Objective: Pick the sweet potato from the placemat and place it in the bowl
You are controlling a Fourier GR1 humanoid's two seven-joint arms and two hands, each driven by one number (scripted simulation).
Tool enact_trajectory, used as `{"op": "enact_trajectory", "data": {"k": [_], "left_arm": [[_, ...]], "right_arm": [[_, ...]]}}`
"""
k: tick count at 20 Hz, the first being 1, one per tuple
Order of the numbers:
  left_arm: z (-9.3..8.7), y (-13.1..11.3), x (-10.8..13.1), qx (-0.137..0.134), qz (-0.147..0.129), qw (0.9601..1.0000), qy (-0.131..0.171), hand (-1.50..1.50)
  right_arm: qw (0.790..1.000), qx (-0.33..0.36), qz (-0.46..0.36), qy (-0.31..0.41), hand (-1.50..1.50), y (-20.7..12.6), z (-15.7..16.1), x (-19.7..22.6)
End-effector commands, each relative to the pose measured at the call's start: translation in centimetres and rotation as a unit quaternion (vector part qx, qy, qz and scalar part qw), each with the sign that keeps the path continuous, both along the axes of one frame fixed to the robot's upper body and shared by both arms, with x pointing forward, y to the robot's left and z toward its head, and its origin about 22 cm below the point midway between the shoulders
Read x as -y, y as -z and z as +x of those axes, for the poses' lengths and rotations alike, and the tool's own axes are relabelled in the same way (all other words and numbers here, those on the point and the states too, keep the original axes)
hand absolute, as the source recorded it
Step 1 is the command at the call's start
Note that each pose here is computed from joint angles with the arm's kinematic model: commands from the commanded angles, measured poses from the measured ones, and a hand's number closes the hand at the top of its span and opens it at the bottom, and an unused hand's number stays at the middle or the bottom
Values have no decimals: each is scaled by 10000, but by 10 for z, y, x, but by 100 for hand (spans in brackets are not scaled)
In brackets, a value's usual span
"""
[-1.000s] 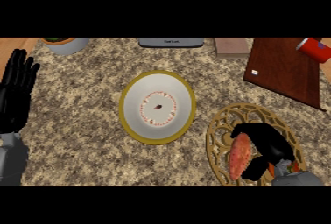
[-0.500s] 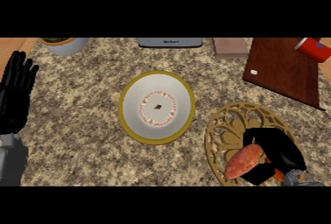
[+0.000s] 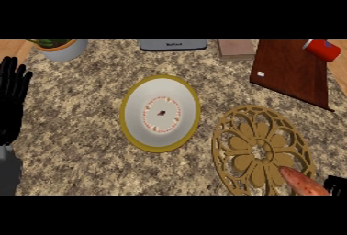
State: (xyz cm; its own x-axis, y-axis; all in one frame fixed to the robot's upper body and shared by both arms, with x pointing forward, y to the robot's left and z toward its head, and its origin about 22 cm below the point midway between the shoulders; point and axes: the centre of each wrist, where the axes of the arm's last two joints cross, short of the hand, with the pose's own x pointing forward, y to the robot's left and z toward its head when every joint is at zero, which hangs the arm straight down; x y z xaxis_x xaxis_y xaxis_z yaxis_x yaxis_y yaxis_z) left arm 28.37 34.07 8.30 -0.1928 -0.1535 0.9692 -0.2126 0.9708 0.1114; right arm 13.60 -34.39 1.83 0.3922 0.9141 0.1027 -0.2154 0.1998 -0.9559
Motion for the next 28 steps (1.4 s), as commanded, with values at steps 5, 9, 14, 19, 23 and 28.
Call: {"op": "enact_trajectory", "data": {"k": [5,9,14,19,23,28], "left_arm": [[-4,9,-6,-139,-57,9999,9,0],[2,4,11,76,24,10000,13,0],[-4,5,14,15,15,10000,83,0],[2,3,15,-8,-28,9999,142,0],[17,-14,12,91,62,9997,214,0],[4,7,10,0,64,9997,222,0]], "right_arm": [[9938,1025,-327,288,150,-84,-67,-20],[9814,1884,210,-292,150,-124,-61,-44],[9645,2505,519,-654,150,-154,-60,-67],[9432,2834,1436,-974,150,-160,-42,-89],[9375,2787,1685,-1224,150,-168,-24,-113],[9365,2718,1930,-1085,150,-186,13,-144]]}}
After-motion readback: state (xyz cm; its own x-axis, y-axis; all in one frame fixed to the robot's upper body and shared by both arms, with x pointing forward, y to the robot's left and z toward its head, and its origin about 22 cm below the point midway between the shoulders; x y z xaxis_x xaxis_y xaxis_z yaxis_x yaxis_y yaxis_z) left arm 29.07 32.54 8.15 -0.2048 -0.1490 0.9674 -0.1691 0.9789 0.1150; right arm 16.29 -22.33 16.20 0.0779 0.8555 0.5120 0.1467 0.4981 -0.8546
